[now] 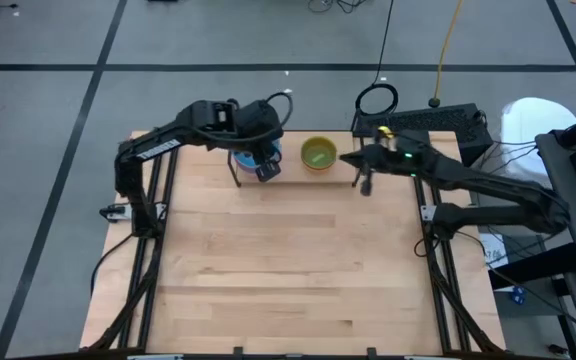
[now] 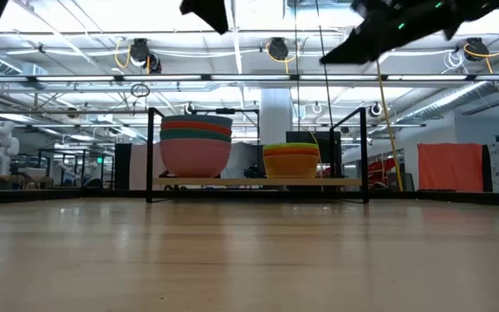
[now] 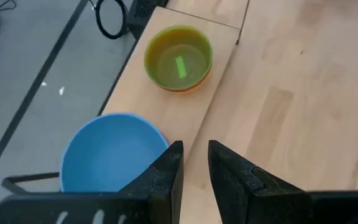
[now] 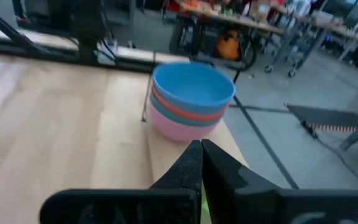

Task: Place and stack bowls onto a shelf
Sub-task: Return to Home Position

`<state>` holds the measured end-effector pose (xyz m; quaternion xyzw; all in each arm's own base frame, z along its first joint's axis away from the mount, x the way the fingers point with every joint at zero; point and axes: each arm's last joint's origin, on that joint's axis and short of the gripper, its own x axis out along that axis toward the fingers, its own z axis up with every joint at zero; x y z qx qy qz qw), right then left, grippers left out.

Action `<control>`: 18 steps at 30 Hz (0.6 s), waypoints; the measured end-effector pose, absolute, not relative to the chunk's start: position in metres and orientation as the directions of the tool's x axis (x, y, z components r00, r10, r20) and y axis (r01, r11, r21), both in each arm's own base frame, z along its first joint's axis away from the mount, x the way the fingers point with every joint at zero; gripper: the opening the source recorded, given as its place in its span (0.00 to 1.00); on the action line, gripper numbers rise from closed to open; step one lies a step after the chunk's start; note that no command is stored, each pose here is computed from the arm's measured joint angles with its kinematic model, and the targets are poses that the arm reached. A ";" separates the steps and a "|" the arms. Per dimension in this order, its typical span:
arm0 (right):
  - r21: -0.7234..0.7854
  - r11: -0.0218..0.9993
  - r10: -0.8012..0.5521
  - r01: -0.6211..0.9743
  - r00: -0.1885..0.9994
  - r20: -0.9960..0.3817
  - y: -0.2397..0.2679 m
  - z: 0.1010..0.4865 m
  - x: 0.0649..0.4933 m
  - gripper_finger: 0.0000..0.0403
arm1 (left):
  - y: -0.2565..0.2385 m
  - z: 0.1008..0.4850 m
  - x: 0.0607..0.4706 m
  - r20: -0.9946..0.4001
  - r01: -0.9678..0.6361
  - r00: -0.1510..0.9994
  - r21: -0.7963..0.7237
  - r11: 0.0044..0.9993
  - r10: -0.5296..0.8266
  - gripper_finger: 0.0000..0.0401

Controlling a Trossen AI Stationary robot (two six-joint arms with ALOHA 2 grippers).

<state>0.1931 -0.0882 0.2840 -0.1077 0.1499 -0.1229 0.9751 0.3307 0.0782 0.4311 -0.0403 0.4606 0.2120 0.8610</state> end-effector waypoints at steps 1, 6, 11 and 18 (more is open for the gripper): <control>-0.250 0.946 -0.267 0.205 0.931 -0.250 -0.083 0.290 0.186 0.00 | 0.076 0.434 0.327 -0.807 -0.402 0.492 0.123 0.907 0.327 0.20; -0.262 0.943 -0.253 0.205 0.954 -0.162 -0.062 0.312 0.152 0.00 | 0.061 0.456 0.302 -0.774 -0.394 0.545 0.101 0.914 0.321 0.20; -0.268 0.921 -0.330 0.282 0.931 -0.155 -0.050 0.317 0.123 0.00 | 0.042 0.481 0.268 -0.723 -0.394 0.606 0.090 0.915 0.332 0.20; -0.255 0.920 -0.353 0.299 0.913 -0.205 -0.043 0.313 0.104 0.00 | 0.020 0.504 0.210 -0.677 -0.464 0.613 0.109 0.879 0.408 0.20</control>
